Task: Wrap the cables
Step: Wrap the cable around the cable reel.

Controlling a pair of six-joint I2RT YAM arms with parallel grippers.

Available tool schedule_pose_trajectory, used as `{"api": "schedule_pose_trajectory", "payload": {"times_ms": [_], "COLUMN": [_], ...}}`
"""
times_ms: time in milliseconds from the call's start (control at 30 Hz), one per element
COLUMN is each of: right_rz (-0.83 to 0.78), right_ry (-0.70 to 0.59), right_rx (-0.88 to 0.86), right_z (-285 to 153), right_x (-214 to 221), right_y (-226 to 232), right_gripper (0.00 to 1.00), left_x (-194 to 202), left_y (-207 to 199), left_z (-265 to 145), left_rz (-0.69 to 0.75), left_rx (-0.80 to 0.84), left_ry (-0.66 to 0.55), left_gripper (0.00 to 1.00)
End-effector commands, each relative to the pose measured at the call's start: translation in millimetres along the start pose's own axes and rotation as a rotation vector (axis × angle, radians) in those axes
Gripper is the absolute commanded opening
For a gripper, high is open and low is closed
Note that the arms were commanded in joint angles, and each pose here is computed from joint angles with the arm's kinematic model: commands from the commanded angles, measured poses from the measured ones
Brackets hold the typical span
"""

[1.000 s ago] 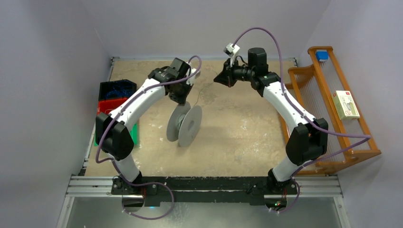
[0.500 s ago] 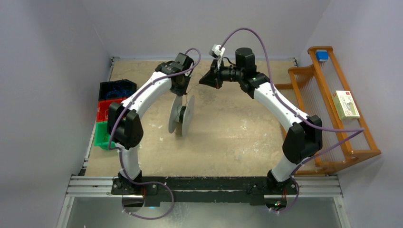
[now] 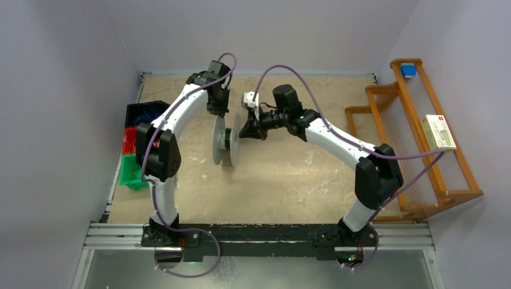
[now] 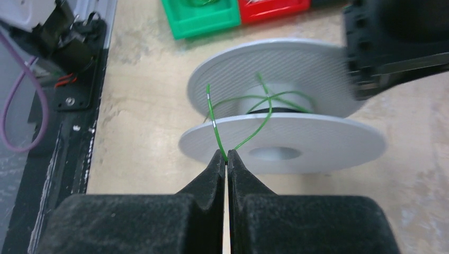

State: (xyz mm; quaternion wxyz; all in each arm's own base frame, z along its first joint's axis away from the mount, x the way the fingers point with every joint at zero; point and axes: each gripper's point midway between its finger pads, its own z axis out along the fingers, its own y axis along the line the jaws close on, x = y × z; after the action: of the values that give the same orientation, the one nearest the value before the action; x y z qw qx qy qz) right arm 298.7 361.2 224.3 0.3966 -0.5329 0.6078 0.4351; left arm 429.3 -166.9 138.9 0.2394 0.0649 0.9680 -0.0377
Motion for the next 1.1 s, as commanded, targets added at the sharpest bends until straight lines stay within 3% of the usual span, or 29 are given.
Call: {"api": "schedule_pose_trajectory", "payload": {"times_ms": [0,400,667,1067], "right_rz": [-0.058,-0.052,0.157,0.462], "right_ry": [0.035,0.039,0.077,0.044], "right_rx": [-0.021,-0.078,-0.255,-0.149], "right_z": [5,7,22,9], "right_x": [12,19,66,98], "right_y": [15,34,58,-4], "right_gripper": [0.00,0.00,0.00,0.00], "left_x": [-27,-63,-80,-65], "left_y": [-11,10,29,34], "left_z": [-12,-29,-39,-38], "left_rz": [-0.044,-0.165,-0.304,-0.353], "left_rx": [0.077,0.037,0.196,0.375], "left_ry": [-0.080,-0.204,-0.250,-0.260], "left_gripper": [0.00,0.00,0.00,0.00]}}
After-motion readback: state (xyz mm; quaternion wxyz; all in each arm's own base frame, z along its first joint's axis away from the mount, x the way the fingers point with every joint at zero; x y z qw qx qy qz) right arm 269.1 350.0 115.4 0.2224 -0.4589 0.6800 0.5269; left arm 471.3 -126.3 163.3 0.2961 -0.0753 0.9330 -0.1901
